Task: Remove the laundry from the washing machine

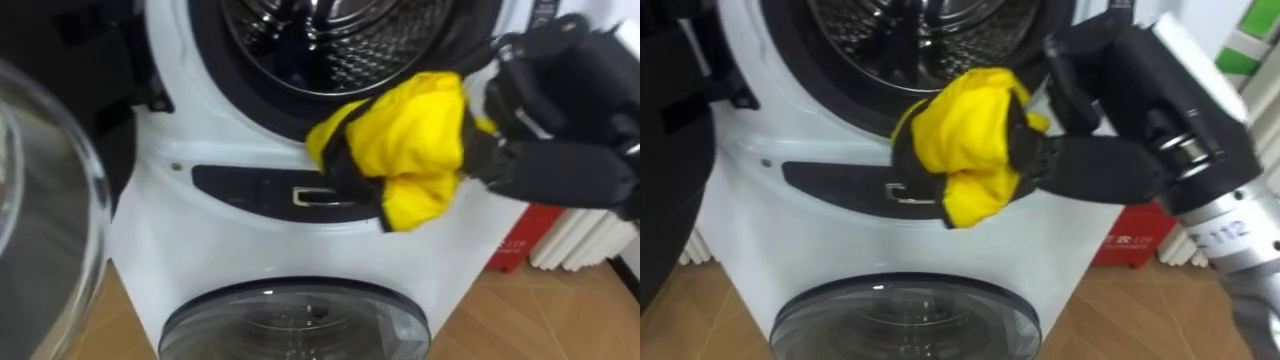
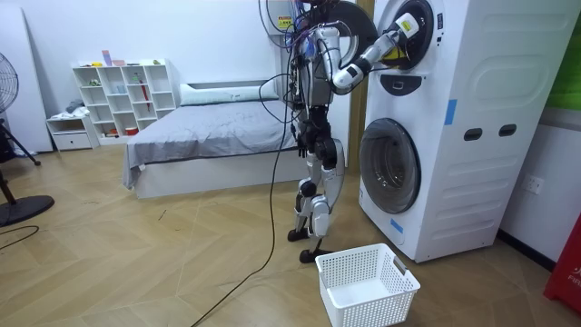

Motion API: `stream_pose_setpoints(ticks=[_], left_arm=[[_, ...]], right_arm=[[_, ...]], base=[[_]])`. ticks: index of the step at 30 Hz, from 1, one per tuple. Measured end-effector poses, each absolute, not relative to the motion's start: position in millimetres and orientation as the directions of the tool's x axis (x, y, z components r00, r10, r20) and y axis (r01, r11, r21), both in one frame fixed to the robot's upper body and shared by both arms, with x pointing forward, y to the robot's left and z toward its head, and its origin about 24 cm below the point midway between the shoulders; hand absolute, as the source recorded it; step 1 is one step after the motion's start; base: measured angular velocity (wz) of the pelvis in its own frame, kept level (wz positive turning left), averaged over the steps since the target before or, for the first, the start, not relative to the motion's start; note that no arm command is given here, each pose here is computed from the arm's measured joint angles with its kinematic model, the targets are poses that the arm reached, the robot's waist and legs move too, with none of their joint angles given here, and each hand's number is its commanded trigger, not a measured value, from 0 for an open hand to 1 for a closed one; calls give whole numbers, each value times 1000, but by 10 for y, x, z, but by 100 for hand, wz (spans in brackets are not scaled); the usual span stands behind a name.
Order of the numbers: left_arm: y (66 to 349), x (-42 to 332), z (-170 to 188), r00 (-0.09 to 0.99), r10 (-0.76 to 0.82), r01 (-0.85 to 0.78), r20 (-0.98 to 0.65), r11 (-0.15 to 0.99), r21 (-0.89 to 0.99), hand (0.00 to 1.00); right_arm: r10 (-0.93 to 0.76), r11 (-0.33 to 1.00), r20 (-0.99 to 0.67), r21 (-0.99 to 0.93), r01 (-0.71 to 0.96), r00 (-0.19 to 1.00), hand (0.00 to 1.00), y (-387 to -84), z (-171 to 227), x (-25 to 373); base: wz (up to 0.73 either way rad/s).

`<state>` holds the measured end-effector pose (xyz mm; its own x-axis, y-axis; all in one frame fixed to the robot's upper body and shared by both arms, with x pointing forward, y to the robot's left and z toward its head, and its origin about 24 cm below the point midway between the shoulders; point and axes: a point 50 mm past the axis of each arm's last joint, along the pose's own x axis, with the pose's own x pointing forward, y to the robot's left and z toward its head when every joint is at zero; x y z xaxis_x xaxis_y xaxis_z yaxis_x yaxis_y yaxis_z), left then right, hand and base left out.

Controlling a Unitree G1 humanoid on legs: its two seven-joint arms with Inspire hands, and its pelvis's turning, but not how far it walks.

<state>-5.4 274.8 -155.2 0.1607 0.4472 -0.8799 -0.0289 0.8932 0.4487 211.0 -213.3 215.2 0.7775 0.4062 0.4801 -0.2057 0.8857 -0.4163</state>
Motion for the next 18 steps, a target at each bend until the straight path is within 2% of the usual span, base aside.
stream_pose_setpoints(ticks=[9,18], left_arm=[[2764,-69,-1545,165,450,-13,-878,891,454,0],[2808,107,-1528,211,451,-7,-867,888,460,0]], right_arm=[[403,885,477,-421,-199,781,100,-2143,2148,2070],[368,895,404,-396,-202,837,100,-2264,1987,1960]], base=[[-29],[-20]])
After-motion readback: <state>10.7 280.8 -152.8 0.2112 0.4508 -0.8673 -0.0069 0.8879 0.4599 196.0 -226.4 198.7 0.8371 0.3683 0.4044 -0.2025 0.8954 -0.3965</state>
